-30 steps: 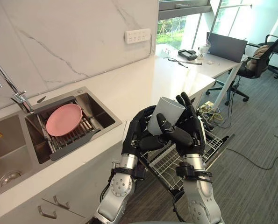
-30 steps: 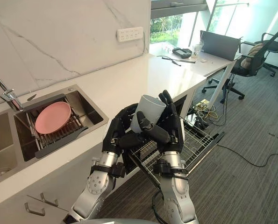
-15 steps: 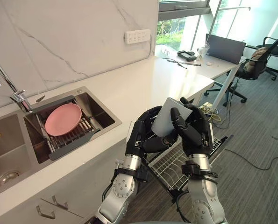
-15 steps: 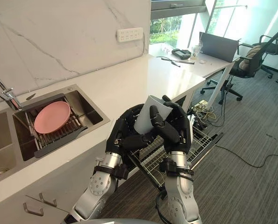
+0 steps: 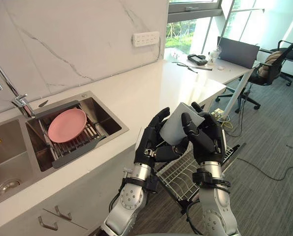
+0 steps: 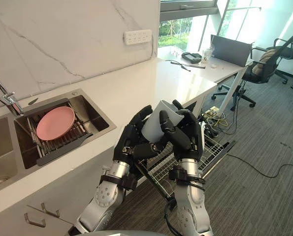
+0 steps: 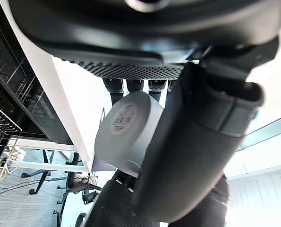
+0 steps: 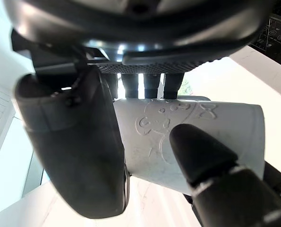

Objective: Walk over to the sink, pick up the cup, carry it to the dishwasher, place the cup inside the dishwasher, then close the dishwasher door

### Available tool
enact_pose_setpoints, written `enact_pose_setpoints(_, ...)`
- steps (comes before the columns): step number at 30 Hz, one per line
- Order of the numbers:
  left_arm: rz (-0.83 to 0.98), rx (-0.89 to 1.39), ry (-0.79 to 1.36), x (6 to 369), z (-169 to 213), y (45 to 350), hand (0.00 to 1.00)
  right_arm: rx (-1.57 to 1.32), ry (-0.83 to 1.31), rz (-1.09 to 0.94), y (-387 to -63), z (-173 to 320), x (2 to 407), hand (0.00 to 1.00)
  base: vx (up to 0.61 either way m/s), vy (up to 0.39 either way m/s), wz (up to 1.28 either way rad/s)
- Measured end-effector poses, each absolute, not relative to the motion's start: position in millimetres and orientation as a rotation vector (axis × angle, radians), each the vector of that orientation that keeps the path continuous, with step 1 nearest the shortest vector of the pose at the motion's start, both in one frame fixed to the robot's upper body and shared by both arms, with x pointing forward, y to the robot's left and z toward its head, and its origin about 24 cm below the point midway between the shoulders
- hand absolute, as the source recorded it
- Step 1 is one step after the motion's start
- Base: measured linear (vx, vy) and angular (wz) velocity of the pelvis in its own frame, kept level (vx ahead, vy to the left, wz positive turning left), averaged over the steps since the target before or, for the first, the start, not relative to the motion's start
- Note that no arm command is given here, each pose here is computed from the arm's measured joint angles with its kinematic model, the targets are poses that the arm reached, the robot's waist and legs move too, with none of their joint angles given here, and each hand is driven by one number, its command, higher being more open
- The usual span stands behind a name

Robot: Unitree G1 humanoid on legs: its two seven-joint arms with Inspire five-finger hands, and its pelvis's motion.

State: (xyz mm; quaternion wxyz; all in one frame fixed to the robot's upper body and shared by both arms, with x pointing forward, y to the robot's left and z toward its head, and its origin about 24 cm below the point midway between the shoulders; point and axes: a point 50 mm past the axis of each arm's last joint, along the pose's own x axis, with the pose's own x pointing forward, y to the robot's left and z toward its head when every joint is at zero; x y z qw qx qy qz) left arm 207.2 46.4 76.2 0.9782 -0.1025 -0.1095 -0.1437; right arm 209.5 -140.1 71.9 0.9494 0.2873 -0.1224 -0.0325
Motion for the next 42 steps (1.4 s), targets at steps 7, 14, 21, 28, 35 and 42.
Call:
enact_pose_setpoints(7, -0.262, -0.220, -0.303, 212, 93, 60, 0.90, 0.516, -0.260, -0.146, -157, 72, 211, 0.30, 0.00, 0.000, 0.00)
enact_pose_setpoints(14, -0.116, -0.245, -0.275, 216, 85, 92, 0.90, 0.456, -0.295, -0.278, -186, 73, 208, 0.30, 0.00, 0.000, 0.00)
enact_pose_setpoints(21, -0.162, -0.346, -0.174, 203, 66, 96, 0.90, 0.423, -0.294, -0.327, -199, 73, 207, 0.30, 0.00, 0.000, 0.00)
enact_pose_setpoints(28, -0.253, -0.424, 0.041, 193, 21, 90, 0.90, 0.409, -0.243, -0.371, -209, 61, 206, 0.30, 0.00, 0.000, 0.00)
enact_pose_setpoints(35, -0.250, -0.378, 0.367, 161, -44, 97, 0.90, 0.398, -0.170, -0.394, -217, 45, 204, 0.30, 0.00, 0.000, 0.00)
enact_pose_setpoints(42, -0.206, -0.285, 0.530, 140, -80, 115, 0.90, 0.377, -0.107, -0.400, -222, 29, 197, 0.30, 0.00, 0.000, 0.02)
